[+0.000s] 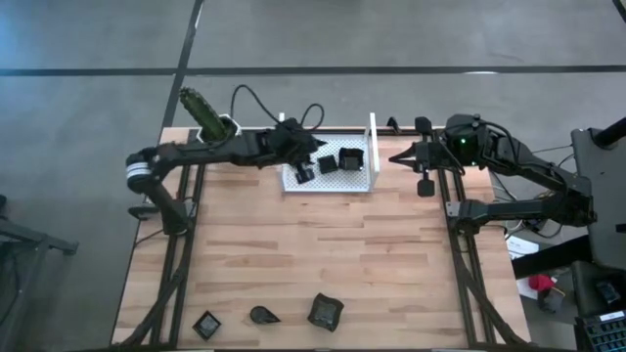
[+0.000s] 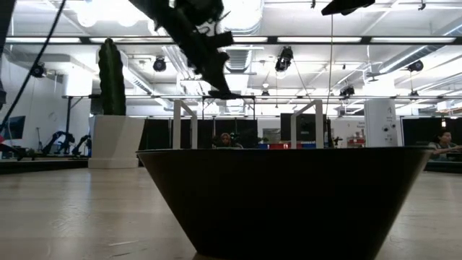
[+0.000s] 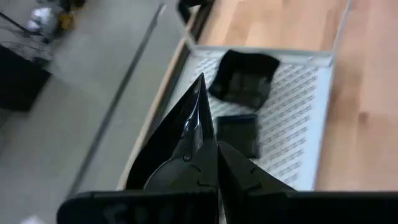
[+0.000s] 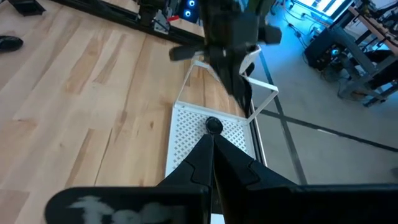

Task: Pick & Place Mini shaped plates
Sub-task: Stack the black drop-shaped plate on top of the black drop-shaped plate on the shelf

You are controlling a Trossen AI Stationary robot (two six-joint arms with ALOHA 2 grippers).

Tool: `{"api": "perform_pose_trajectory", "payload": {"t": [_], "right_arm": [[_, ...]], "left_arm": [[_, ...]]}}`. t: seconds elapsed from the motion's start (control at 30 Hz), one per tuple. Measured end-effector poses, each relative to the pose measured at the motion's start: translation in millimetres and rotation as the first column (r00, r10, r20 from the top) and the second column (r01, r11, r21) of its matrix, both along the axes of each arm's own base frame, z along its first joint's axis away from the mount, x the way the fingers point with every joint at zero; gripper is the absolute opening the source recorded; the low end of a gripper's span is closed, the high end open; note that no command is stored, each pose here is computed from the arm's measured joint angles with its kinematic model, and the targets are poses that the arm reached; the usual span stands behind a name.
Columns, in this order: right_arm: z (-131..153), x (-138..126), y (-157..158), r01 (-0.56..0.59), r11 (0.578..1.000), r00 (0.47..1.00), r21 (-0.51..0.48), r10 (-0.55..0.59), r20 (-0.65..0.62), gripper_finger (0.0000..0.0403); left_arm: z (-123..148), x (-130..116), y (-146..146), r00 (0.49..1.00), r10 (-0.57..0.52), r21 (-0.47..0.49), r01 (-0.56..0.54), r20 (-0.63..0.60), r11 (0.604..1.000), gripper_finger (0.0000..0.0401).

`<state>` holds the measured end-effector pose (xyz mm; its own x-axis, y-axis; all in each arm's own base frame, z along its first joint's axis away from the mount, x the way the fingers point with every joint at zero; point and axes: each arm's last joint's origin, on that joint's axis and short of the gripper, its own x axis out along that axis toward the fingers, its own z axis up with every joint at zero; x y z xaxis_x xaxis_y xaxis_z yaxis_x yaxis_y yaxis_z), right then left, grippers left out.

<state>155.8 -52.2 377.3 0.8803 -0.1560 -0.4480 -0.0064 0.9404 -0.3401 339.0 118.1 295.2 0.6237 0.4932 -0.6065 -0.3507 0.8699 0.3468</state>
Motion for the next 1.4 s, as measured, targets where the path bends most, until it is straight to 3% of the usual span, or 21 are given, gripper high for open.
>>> {"api": "perform_pose_trajectory", "payload": {"t": [0.33,0.53,0.7,1.1,1.4], "right_arm": [[-7,1,0,-0.004,1.0,1.0,0.0,0.004,-0.022,0.0008],[-7,1,0,-0.01,1.0,1.0,-0.012,0.01,-0.025,0.0008],[-7,1,0,-0.012,1.0,1.0,-0.016,0.012,-0.026,0.0008],[-7,1,0,-0.015,1.0,1.0,-0.02,0.014,-0.026,0.0008],[-7,1,0,-0.014,1.0,1.0,-0.02,0.014,-0.026,0.0008]], "left_arm": [[-39,21,9,0.999,0.042,-0.162,-0.039,0.02,0.986,0.0],[-50,21,15,0.997,0.081,-0.189,-0.077,0.012,0.979,0.0],[-63,16,19,0.992,0.098,-0.214,-0.113,-0.079,0.97,0.0],[-79,8,19,0.978,0.088,-0.227,-0.131,-0.19,0.965,0.0],[-91,9,22,0.978,0.108,-0.187,-0.142,-0.181,0.972,0.0]]}}
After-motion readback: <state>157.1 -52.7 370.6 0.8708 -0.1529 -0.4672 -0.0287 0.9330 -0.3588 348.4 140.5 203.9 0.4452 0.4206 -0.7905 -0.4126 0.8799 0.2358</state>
